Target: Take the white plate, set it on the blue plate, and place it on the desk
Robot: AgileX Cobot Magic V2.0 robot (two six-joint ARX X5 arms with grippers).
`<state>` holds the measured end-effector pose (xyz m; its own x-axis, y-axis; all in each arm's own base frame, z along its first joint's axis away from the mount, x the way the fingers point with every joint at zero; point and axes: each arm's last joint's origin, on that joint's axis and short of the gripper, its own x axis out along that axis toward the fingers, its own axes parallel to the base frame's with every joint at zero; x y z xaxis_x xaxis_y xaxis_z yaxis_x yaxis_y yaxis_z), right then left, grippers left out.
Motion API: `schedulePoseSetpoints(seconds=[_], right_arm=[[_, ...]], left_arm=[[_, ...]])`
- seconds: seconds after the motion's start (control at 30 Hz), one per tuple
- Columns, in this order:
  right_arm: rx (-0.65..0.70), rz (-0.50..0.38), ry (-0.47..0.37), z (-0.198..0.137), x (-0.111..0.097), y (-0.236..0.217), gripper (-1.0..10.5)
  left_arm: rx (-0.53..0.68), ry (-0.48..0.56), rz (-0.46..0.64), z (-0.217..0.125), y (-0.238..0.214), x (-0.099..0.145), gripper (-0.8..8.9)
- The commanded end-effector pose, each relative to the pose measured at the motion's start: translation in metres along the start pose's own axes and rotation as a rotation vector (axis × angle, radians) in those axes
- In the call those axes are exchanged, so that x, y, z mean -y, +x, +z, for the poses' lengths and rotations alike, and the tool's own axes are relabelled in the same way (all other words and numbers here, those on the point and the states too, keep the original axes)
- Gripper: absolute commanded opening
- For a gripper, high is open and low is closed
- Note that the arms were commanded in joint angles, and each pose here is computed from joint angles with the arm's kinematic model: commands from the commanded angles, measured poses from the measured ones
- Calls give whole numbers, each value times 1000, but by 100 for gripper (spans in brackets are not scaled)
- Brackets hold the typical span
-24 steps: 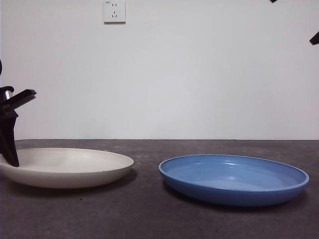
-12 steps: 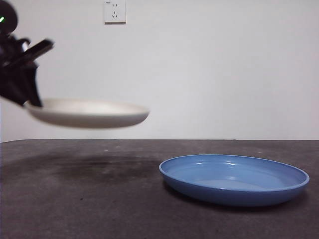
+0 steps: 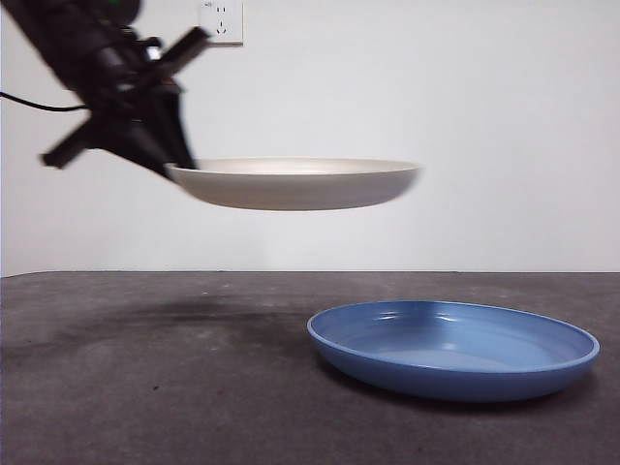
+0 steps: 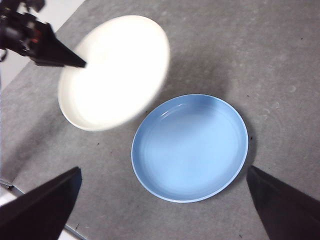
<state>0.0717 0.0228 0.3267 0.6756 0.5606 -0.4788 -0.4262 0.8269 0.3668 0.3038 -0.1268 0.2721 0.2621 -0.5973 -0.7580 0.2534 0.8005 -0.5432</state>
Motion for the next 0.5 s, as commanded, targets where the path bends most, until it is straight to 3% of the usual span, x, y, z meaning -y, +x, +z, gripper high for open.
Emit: schedulePoseSetpoints(seconds=[0.03, 0.27, 0.5], right_arm=[[25, 3, -18, 2, -4, -6, 602], [38, 6, -27, 1, -5, -8, 602], [37, 7, -27, 1, -5, -8, 602]], left_arm=[[-37, -8, -31, 3, 24, 17, 10], [-139, 54, -62, -3, 77, 47, 10], [-205, 52, -45, -1, 113, 49, 10]])
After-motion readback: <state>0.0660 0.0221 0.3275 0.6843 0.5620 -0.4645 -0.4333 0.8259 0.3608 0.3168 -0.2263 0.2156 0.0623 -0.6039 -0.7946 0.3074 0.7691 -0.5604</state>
